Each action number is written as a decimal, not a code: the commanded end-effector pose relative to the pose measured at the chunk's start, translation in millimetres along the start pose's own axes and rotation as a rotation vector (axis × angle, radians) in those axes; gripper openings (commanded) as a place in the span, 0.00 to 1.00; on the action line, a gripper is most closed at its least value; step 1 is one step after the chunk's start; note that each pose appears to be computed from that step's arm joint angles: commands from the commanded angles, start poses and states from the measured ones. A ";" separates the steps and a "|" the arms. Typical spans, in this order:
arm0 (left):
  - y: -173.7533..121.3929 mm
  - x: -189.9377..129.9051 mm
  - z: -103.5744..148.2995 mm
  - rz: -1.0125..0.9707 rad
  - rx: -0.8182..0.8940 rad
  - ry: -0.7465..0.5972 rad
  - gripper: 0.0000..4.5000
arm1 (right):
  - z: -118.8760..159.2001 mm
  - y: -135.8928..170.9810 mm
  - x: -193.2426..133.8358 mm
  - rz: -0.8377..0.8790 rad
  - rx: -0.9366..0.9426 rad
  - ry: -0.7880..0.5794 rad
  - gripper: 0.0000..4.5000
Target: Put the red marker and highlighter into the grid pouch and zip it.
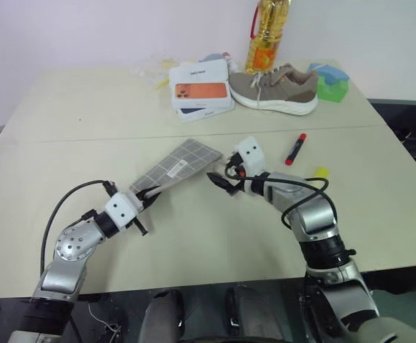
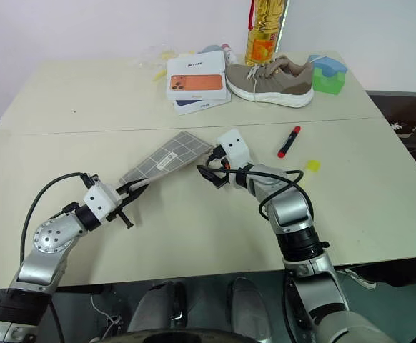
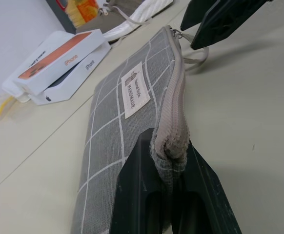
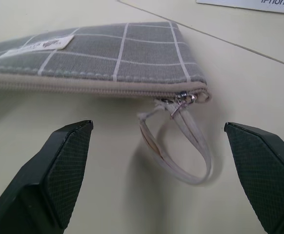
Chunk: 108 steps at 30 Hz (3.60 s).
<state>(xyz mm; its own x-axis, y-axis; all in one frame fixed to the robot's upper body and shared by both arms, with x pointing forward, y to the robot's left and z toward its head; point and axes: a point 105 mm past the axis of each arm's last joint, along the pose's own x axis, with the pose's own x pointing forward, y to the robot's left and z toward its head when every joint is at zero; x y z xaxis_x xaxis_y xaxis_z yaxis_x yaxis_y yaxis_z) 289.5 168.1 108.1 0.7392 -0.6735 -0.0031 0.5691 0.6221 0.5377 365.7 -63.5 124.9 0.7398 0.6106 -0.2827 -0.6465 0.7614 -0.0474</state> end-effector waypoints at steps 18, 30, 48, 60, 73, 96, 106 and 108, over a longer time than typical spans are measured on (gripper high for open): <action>-11.2 20.0 16.0 -0.004 0.000 -0.060 0.00 | 27.3 29.0 2.0 0.078 -0.233 -0.056 0.00; -19.1 51.5 21.9 0.018 -0.030 -0.078 0.00 | 44.3 100.4 -15.9 0.379 -0.534 -0.107 0.00; -10.5 47.0 39.8 0.034 -0.159 -0.157 0.00 | 35.3 67.2 -16.1 0.287 -0.566 -0.035 0.00; -3.5 44.2 38.3 0.035 -0.145 -0.138 0.00 | 26.8 46.9 -17.5 0.234 -0.563 0.004 0.00; -17.6 64.2 37.9 0.012 -0.118 -0.138 0.00 | 27.4 94.3 -16.5 0.372 -0.625 -0.032 0.00; -11.3 70.2 32.5 0.092 -0.180 -0.140 0.00 | 48.8 -13.0 -67.3 -0.045 -0.291 -0.038 0.86; -18.6 80.2 34.6 0.082 -0.201 -0.155 0.00 | 7.7 -146.0 -99.5 -0.798 0.166 0.073 0.99; -18.0 81.3 35.8 0.087 -0.202 -0.161 0.00 | -1.1 -161.7 -101.1 -0.904 0.173 0.123 0.99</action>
<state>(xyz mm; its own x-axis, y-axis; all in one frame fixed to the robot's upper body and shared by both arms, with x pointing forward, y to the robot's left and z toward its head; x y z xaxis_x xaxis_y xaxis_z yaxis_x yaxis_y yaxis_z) 327.2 93.4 117.4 0.7472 -0.6507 0.1349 0.5836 0.7397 0.3351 389.2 -233.9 145.3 0.9201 -0.1487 -0.3624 0.1115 0.9863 -0.1215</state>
